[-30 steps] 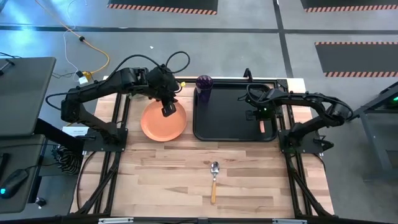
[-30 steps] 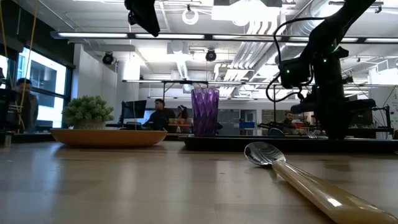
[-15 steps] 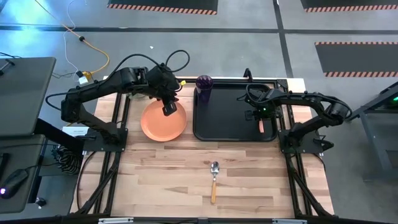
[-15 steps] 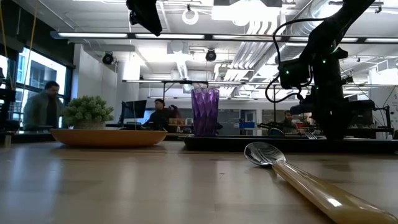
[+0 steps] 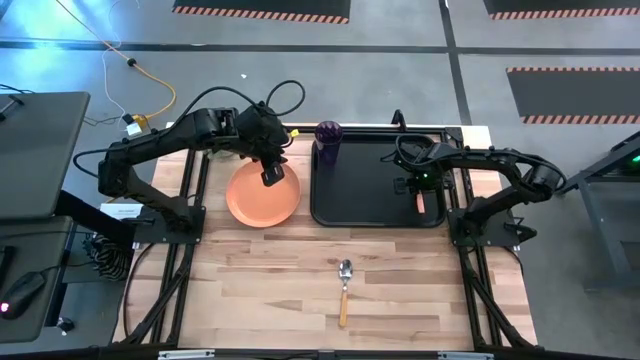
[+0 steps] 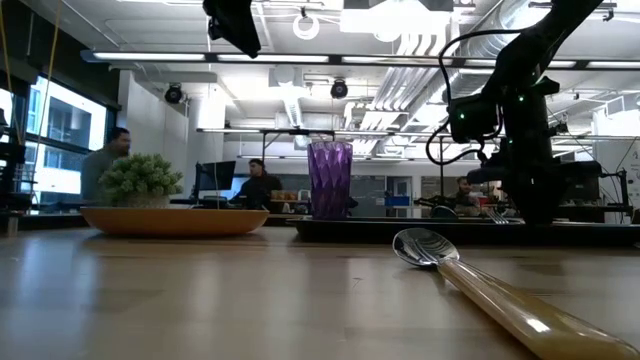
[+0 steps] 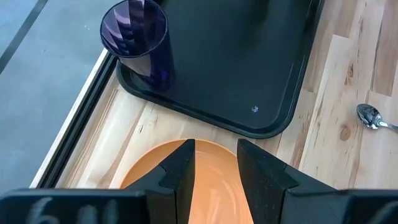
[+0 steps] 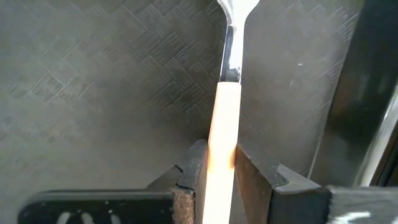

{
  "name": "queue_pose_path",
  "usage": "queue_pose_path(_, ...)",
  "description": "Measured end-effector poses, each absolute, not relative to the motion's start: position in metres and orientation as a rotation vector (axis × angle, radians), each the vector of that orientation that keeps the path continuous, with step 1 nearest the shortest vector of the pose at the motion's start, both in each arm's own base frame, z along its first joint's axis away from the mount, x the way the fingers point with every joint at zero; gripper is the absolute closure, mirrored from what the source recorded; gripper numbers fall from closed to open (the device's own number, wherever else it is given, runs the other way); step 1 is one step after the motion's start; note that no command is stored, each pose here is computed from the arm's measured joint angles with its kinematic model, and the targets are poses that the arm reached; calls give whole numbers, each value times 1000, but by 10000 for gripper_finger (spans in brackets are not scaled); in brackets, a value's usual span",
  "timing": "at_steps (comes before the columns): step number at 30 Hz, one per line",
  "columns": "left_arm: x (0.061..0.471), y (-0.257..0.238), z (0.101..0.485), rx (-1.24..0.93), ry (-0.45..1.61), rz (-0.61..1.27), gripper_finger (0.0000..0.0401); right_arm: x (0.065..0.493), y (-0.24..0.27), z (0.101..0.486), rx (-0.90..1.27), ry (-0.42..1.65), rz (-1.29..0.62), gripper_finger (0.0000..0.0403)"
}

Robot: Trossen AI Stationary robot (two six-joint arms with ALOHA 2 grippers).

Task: Pick and place plate/cup/fork/spoon on tray
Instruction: Put the orange fork to the left side of the black serving tray, then put the orange plate to the center of the black tray

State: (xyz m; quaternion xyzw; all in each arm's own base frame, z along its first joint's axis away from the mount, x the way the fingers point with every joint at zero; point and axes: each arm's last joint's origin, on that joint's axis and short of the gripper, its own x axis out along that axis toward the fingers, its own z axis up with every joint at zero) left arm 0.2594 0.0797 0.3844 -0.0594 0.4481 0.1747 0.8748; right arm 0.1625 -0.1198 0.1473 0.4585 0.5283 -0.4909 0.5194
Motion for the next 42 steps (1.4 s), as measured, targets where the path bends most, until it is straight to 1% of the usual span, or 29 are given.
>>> queue_pose_path(9, 259, 80, 384, -124, 936, 365, 290, 162, -119, 147, 1109, 1274, -1172, 332)
queue_pose_path(16, 259, 80, 384, -124, 936, 365, 290, 162, -120, 147, 1083, 1278, -1176, 289)
queue_pose_path(19, 259, 80, 384, -124, 936, 365, 290, 162, -120, 147, 1082, 1280, -1174, 279)
queue_pose_path(29, 259, 80, 384, -124, 936, 365, 290, 162, -117, 149, 1158, 1281, -1115, 277)
queue_pose_path(36, 259, 80, 384, -124, 936, 365, 290, 156, -115, 162, 1121, 1220, -1161, 277)
queue_pose_path(42, 259, 80, 384, -124, 936, 365, 290, 147, -108, 173, 1132, 1220, -1170, 277)
